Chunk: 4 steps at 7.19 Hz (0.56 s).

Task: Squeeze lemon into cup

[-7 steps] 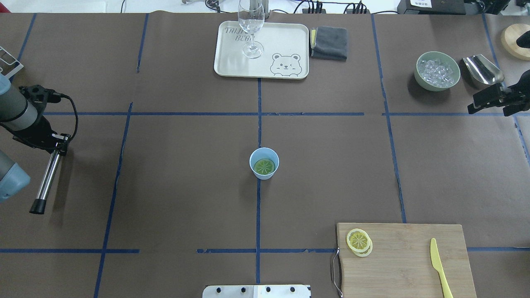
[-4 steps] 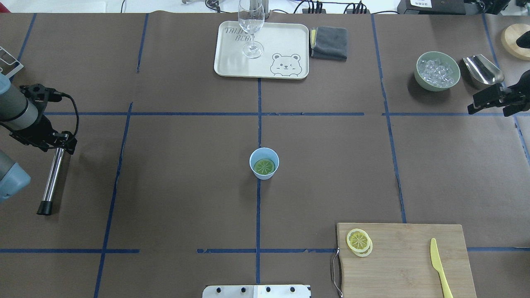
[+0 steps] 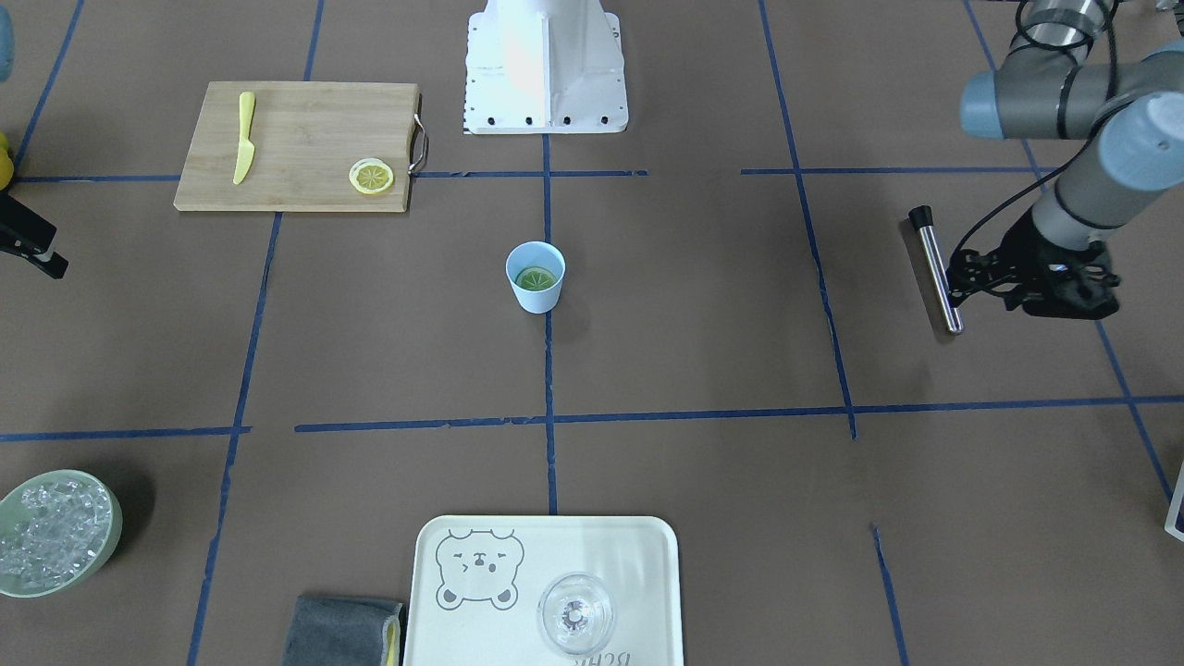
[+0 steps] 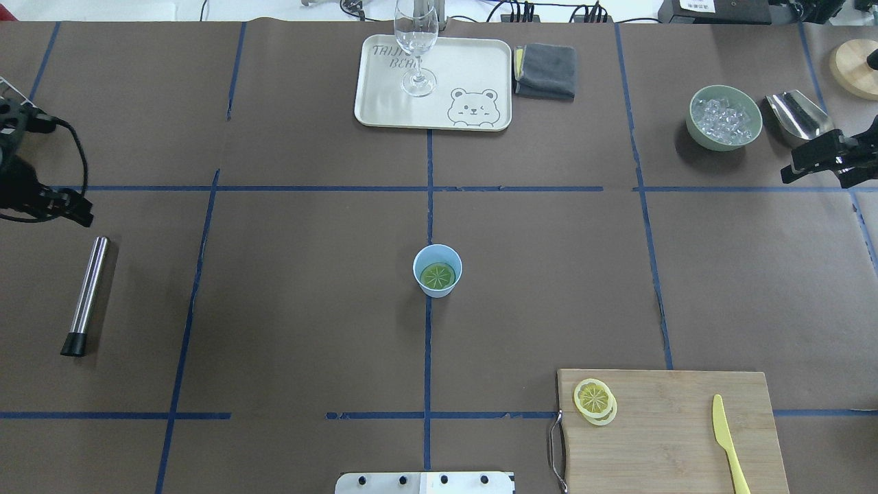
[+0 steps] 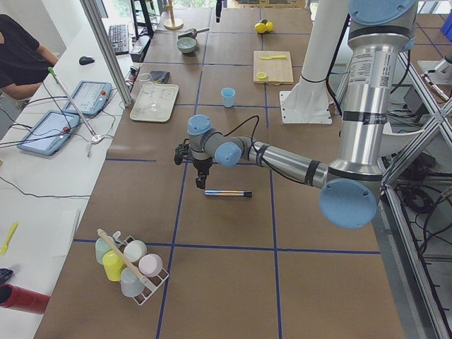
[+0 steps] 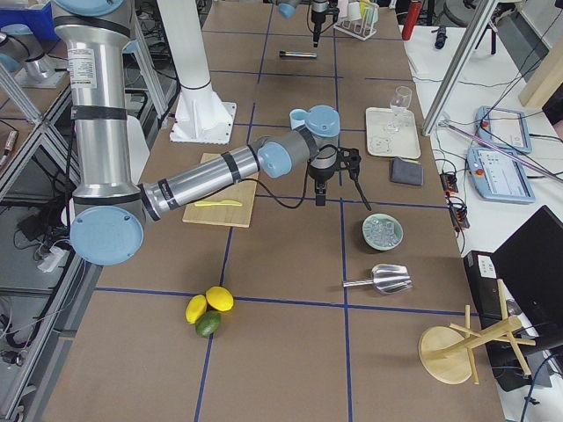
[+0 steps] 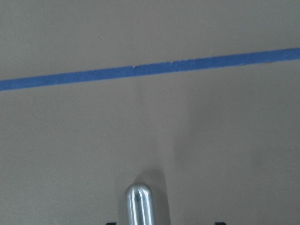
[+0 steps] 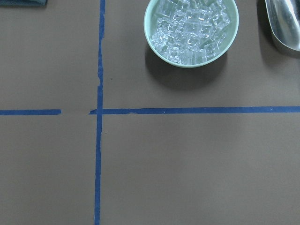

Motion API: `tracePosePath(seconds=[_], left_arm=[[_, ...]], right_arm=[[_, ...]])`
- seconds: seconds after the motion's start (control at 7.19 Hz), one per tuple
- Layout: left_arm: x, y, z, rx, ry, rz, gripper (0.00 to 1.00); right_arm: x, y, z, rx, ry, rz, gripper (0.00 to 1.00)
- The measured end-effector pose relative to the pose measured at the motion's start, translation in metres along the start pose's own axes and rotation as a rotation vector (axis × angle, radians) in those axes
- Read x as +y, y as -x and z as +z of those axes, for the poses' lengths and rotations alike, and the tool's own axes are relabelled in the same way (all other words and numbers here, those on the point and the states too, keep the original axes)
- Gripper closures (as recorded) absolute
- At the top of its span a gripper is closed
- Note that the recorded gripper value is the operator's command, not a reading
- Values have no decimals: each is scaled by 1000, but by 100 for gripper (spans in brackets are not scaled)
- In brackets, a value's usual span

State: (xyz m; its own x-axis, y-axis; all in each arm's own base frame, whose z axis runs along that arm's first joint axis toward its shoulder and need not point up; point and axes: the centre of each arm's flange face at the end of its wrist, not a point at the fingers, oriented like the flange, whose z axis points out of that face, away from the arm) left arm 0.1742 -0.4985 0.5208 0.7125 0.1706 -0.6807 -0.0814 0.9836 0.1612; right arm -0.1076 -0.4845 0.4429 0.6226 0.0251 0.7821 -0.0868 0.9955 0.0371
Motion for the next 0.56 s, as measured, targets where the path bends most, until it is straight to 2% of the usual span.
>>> tracePosePath(seconds=[0.14, 0.28, 0.56], left_arm=[[11, 53, -34, 39, -26, 59, 15], [26, 107, -64, 62, -62, 107, 0], [56, 193, -96, 45, -116, 104, 0]], right_arm=[[-1, -9, -6, 0, 1, -4, 0], [-3, -23, -10, 17, 12, -26, 0], [-9, -65, -21, 71, 56, -102, 0]])
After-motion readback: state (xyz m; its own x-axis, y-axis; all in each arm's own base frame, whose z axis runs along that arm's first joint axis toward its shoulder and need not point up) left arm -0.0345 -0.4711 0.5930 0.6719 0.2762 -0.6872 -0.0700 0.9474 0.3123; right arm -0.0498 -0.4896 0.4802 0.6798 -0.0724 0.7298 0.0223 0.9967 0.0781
